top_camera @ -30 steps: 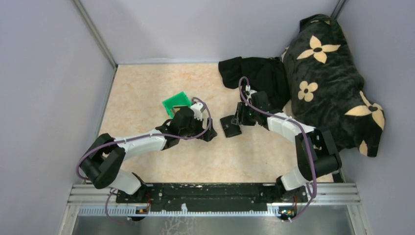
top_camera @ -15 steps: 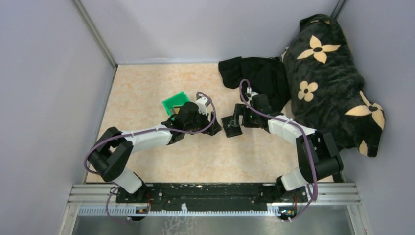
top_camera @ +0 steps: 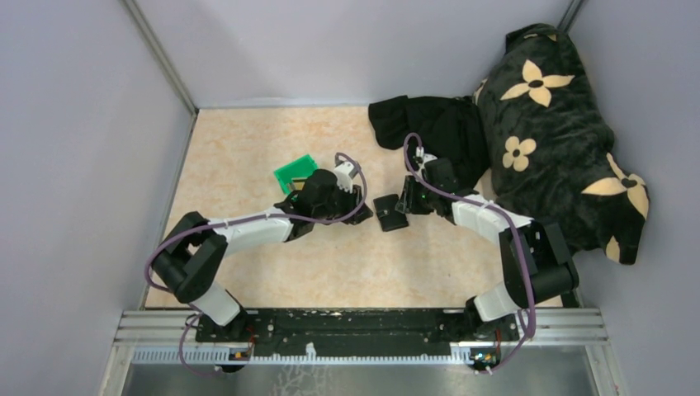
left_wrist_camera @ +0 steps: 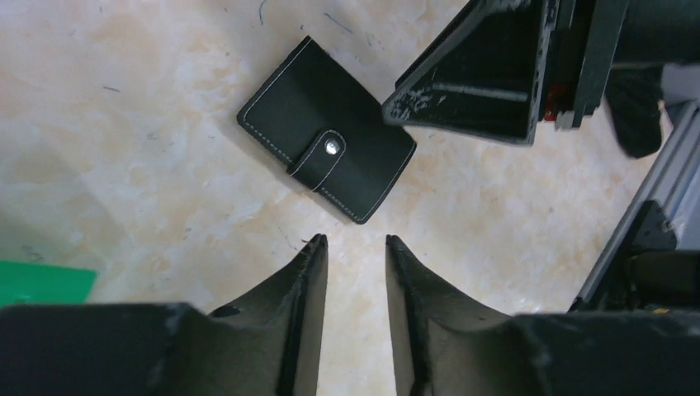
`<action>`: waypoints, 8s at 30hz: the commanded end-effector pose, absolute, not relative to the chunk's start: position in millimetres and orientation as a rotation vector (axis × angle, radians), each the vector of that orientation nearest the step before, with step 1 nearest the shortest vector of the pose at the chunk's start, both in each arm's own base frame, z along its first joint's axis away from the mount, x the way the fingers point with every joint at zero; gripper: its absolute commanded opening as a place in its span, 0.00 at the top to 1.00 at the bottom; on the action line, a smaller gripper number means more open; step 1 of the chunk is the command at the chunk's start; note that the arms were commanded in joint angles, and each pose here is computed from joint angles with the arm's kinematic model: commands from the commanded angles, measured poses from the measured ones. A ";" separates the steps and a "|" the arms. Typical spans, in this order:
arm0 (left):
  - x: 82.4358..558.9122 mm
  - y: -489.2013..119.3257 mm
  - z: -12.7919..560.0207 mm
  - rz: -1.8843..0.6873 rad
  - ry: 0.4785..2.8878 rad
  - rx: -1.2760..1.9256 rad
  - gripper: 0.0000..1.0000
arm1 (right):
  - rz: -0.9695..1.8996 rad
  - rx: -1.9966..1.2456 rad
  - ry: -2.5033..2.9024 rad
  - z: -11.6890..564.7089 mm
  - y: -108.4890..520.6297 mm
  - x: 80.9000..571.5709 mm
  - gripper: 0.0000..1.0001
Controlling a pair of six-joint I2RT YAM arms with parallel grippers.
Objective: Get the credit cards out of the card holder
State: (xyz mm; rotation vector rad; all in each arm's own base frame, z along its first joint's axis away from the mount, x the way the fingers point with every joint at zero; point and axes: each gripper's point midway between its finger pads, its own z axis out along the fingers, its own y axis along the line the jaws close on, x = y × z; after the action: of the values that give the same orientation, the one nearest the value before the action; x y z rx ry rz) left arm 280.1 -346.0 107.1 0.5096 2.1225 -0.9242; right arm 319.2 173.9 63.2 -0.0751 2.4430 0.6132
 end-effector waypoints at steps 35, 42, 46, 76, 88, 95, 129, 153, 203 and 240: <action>285.9 -387.5 102.6 -0.707 1.456 1.240 0.29 | 0.762 -0.057 2.313 76.0 170.8 316.2 1.00; 289.3 -401.2 66.8 -0.771 1.479 1.345 0.31 | 0.790 -0.068 2.356 52.7 178.5 316.7 1.00; 291.9 -405.4 54.5 -0.779 1.489 1.353 0.31 | 0.808 -0.066 2.386 38.4 181.2 311.8 1.00; 269.3 -377.8 -6.3 -0.930 1.759 1.389 1.00 | 0.759 -0.057 2.453 16.1 178.9 299.8 1.00; 275.2 -369.0 62.0 -0.874 1.674 1.241 1.00 | 0.739 -0.006 2.480 7.2 176.0 299.7 1.00; 283.5 -356.3 91.0 -0.814 1.664 1.096 1.00 | 0.719 -0.008 2.497 7.0 173.7 299.1 1.00; 260.2 -309.4 103.0 -0.789 1.749 0.724 0.76 | 0.136 -0.642 2.360 35.8 219.0 275.8 0.27; 254.4 -299.1 105.8 -0.774 1.720 0.712 0.75 | 0.096 -0.596 2.416 41.6 258.0 274.6 0.80; 282.4 -408.2 64.4 -0.995 1.964 0.751 0.77 | 1.180 0.157 2.311 92.3 194.0 294.2 0.98; 298.0 -346.8 142.2 -0.810 1.765 0.461 0.01 | 0.756 0.058 2.373 55.9 175.2 317.7 1.00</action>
State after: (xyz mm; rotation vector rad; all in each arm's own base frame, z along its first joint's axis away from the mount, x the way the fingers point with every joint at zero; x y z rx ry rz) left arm 289.0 -374.3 131.0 0.6441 1.7932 -0.8836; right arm 302.4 173.1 53.1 0.0921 2.4239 0.7791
